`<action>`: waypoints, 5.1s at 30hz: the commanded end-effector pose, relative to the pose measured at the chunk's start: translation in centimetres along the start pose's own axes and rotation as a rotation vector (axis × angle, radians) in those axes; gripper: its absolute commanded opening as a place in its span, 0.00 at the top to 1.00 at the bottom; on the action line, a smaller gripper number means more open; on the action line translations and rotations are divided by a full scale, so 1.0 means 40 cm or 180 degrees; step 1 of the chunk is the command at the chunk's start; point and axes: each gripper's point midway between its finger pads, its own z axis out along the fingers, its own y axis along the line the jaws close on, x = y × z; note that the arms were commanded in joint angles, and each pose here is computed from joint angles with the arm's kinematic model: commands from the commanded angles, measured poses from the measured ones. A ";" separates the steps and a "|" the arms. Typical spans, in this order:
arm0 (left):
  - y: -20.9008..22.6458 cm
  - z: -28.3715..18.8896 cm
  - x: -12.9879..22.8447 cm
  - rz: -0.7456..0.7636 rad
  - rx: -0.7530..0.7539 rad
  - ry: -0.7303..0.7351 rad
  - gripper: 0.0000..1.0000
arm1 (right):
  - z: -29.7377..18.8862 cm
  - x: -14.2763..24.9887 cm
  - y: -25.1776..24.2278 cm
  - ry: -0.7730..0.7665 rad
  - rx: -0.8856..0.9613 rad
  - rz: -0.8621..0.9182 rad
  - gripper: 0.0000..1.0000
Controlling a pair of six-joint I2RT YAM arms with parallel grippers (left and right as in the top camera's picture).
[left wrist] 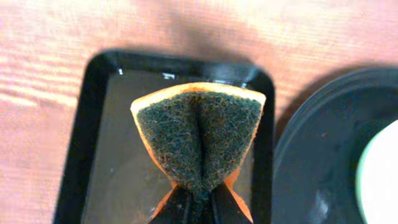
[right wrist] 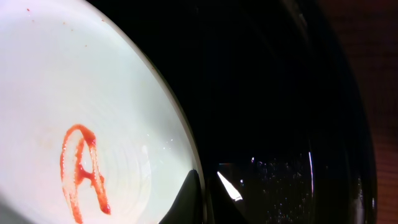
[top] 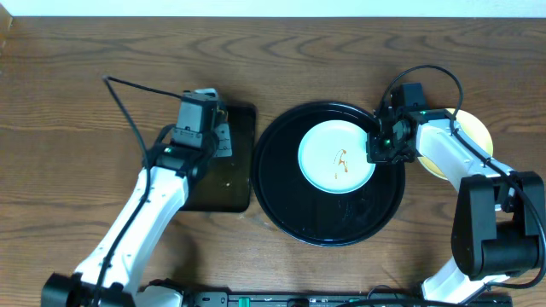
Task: Clean dirty plates on tray and stack at the side
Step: 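Grasp the sponge in the water tray with the left gripper, then scrub the held pale green plate with the sponge in the left gripper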
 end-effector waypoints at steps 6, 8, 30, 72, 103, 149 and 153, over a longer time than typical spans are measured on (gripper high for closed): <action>-0.030 -0.088 -0.124 0.0287 0.0172 -0.0639 0.92 | 0.007 0.010 -0.005 0.0034 0.0068 -0.0081 0.99; -0.034 -0.095 -0.142 0.0348 0.0189 -0.0742 0.92 | 0.007 0.011 -0.005 0.0035 0.0068 -0.0081 0.99; -0.068 -0.194 -0.292 0.0818 0.0226 -0.1663 0.92 | 0.007 0.011 -0.005 0.0036 0.0068 -0.0081 0.99; -0.021 -0.027 -0.090 0.0862 0.0058 -0.0413 0.92 | 0.007 0.009 -0.003 0.0025 0.0064 -0.0090 0.99; -0.095 0.106 0.118 -0.0475 0.0638 0.0849 0.93 | 0.008 0.036 0.055 0.0168 -0.0267 -0.0118 0.99; -0.343 0.227 0.234 -0.0523 0.0840 0.0973 0.92 | 0.028 0.085 0.180 0.0294 -0.0268 -0.0286 0.99; -0.421 0.158 0.332 -0.0290 0.1458 0.1630 0.93 | 0.028 0.085 0.180 0.0292 -0.0267 -0.0286 0.99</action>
